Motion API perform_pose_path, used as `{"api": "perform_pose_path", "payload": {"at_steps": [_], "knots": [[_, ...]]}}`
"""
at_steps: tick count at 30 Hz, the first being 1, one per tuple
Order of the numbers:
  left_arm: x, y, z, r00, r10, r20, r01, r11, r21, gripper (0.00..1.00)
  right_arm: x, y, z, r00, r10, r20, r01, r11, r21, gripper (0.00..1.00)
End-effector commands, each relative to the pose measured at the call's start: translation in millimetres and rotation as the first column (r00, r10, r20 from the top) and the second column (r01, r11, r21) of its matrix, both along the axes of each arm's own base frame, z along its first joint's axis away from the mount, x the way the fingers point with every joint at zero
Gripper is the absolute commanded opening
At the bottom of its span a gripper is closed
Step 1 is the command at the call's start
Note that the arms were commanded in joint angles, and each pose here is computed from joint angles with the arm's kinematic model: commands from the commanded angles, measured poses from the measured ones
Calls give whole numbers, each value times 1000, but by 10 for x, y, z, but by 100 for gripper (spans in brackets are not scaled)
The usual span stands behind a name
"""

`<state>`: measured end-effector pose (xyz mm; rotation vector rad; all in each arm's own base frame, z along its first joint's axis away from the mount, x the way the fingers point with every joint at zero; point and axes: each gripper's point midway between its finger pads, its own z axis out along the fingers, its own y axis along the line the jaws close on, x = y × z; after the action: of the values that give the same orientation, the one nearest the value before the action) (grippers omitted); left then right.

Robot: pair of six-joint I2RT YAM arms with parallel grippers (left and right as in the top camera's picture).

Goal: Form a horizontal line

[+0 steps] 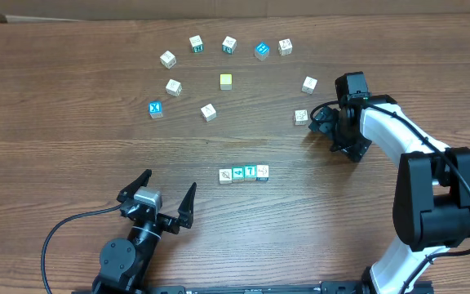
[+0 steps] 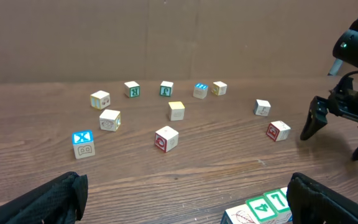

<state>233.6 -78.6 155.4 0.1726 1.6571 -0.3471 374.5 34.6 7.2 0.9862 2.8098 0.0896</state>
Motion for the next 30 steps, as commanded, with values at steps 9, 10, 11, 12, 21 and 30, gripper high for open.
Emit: {"api": "perform_pose_path", "payload": {"at_steps": [9, 10, 11, 12, 21, 30], "knots": [[1, 18, 5, 1000, 6, 14, -6, 1000, 19, 99, -87, -286, 366, 999, 32, 40, -25, 987, -158, 100], [1, 18, 6, 1000, 6, 14, -6, 1000, 19, 100, -77, -281, 389, 998, 37, 48, -29, 987, -158, 100], [1, 18, 5, 1000, 6, 14, -6, 1000, 19, 99, -71, -275, 407, 997, 47, 53, -38, 987, -158, 100], [1, 18, 5, 1000, 6, 14, -6, 1000, 19, 100, -64, -271, 431, 997, 55, 59, -45, 987, -157, 100], [1, 18, 5, 1000, 6, 14, -6, 1000, 19, 100, -90, -267, 412, 990, 76, 117, -57, 986, -157, 100], [1, 18, 5, 1000, 6, 14, -6, 1000, 19, 100, -171, -244, 323, 964, 176, 200, -142, 974, -174, 100]]}}
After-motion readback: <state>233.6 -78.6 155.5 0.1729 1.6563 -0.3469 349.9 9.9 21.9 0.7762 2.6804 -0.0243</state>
